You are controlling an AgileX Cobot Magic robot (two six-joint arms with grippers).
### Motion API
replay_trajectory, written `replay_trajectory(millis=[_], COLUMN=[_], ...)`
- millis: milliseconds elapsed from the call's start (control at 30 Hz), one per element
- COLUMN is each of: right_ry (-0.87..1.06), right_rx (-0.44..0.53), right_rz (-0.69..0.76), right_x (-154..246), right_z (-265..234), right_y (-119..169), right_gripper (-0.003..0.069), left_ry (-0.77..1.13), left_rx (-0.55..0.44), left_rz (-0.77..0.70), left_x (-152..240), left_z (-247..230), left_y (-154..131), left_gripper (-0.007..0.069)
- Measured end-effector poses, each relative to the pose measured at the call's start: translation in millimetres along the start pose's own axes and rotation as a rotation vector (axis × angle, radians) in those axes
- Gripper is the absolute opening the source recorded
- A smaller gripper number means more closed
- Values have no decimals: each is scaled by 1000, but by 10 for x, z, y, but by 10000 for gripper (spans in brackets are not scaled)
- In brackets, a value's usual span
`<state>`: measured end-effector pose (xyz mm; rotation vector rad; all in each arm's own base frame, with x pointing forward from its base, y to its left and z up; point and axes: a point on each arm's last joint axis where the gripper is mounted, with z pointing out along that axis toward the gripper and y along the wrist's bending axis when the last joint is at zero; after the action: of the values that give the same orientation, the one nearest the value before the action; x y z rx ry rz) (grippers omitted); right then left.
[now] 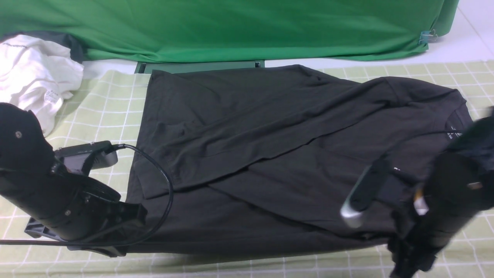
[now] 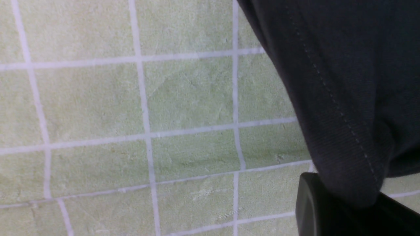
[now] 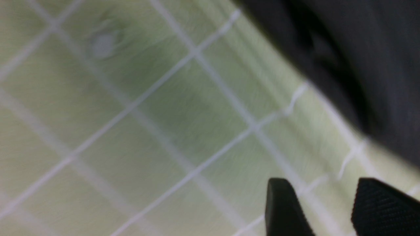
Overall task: Fold a long-sleeved shirt over a green coffee tablecloth.
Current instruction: 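Grasp the near edge of the shirt at its hem and shoulder corners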
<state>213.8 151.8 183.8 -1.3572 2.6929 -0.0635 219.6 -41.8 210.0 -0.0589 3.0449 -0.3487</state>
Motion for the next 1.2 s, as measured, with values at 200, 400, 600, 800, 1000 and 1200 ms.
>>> replay_trajectory(millis=[200,400,600,800,1000,1200], right_ry=[26,47,66,55,-36,-54], right_rx=[49,49,14,-1,19,27], right_rz=[-49,-53,-52,-108,-148,-153], right_x=[-211,-269,-274,-310,-394,-412], right_z=[167,199,261,320,320,319], right_y=[-82,-103,-74,-46,-48,-53], right_gripper=[361,373,374,374,374,368], left_ry=[-14,-16,-19,-24,-24,-32], left_rx=[-2,-2,-2,-2,-1,-1], left_rz=[0,0,-1,-8,-8,-8], left_x=[-13,-15,-17,-22,-22,-29], left_z=[0,0,0,0,0,0], left_y=[2,2,2,2,1,1], left_gripper=[24,24,24,24,24,24])
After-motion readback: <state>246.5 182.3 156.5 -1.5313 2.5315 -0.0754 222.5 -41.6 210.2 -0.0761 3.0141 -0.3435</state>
